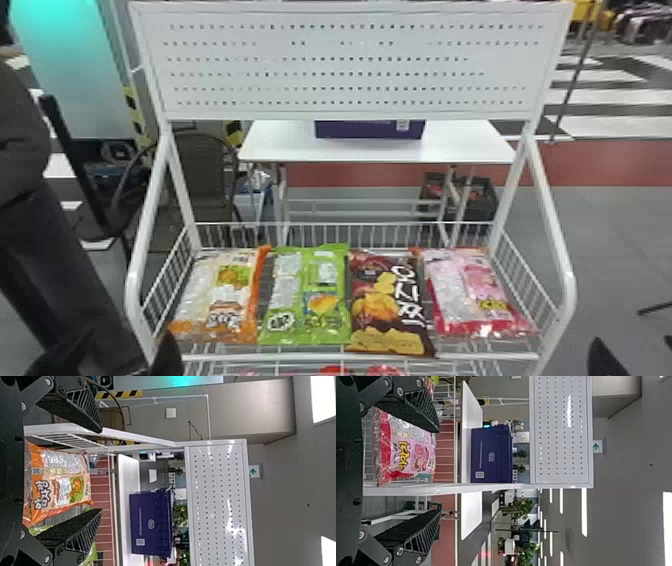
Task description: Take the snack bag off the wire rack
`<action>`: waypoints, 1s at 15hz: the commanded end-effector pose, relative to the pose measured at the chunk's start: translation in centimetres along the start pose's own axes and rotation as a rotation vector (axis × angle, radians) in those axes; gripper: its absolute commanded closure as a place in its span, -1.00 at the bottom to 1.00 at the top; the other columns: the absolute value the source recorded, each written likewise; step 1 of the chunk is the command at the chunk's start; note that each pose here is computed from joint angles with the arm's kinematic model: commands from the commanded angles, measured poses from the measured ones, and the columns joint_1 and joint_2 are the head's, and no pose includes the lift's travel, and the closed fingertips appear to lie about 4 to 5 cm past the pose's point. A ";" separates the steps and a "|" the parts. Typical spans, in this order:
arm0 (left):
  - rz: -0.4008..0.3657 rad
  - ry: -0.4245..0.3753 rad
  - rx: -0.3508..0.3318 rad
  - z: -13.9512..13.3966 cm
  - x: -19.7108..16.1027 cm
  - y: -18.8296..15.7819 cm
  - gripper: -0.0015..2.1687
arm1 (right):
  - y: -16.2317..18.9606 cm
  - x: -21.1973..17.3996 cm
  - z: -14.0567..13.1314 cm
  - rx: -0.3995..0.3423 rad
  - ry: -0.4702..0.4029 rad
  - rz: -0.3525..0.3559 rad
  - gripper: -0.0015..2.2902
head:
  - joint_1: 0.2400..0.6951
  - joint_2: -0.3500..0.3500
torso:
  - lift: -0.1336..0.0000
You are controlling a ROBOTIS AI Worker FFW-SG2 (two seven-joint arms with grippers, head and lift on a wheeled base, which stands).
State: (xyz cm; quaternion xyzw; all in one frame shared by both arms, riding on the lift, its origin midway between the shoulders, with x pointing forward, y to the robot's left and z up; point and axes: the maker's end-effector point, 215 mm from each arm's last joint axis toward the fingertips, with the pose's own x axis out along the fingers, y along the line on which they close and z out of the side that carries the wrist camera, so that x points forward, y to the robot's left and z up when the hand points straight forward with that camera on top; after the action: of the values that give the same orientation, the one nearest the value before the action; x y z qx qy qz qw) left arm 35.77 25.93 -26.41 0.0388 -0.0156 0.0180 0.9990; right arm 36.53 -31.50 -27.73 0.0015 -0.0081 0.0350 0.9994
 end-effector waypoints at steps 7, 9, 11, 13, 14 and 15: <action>0.001 -0.003 0.000 0.1 0.1 0.0 -0.82 | 0.4 0.0 -0.3 -0.007 0.002 -0.007 -0.83 | 0.14 0.00 | 1.00; 0.001 -0.003 0.000 0.1 0.1 0.0 -0.82 | 0.6 0.0 -0.3 -0.003 0.001 -0.004 -0.83 | 0.14 0.00 | 1.00; 0.002 -0.001 -0.003 0.0 0.0 -0.1 -0.82 | 1.0 0.8 -0.5 0.002 -0.007 0.002 -0.83 | 0.14 0.00 | 1.00; -0.004 -0.003 -0.003 0.1 -0.1 -0.5 -0.82 | 2.2 3.4 -1.6 0.006 0.005 0.023 -0.83 | 0.14 0.00 | 1.00; -0.008 -0.003 -0.004 0.1 -0.2 -0.8 -0.82 | 3.5 5.0 -3.0 -0.003 0.048 0.043 -0.83 | 0.14 0.00 | 1.00; -0.013 -0.001 -0.004 0.0 -0.2 -1.0 -0.82 | 4.7 6.9 -4.8 -0.010 0.098 0.062 -0.83 | 0.14 0.00 | 1.00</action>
State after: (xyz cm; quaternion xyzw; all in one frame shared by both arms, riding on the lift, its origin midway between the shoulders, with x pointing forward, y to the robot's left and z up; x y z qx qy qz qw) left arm 35.62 25.19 -26.38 0.0366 -0.0166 0.0137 0.9991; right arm 40.81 -28.12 -30.42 0.0010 0.0117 0.0534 0.9985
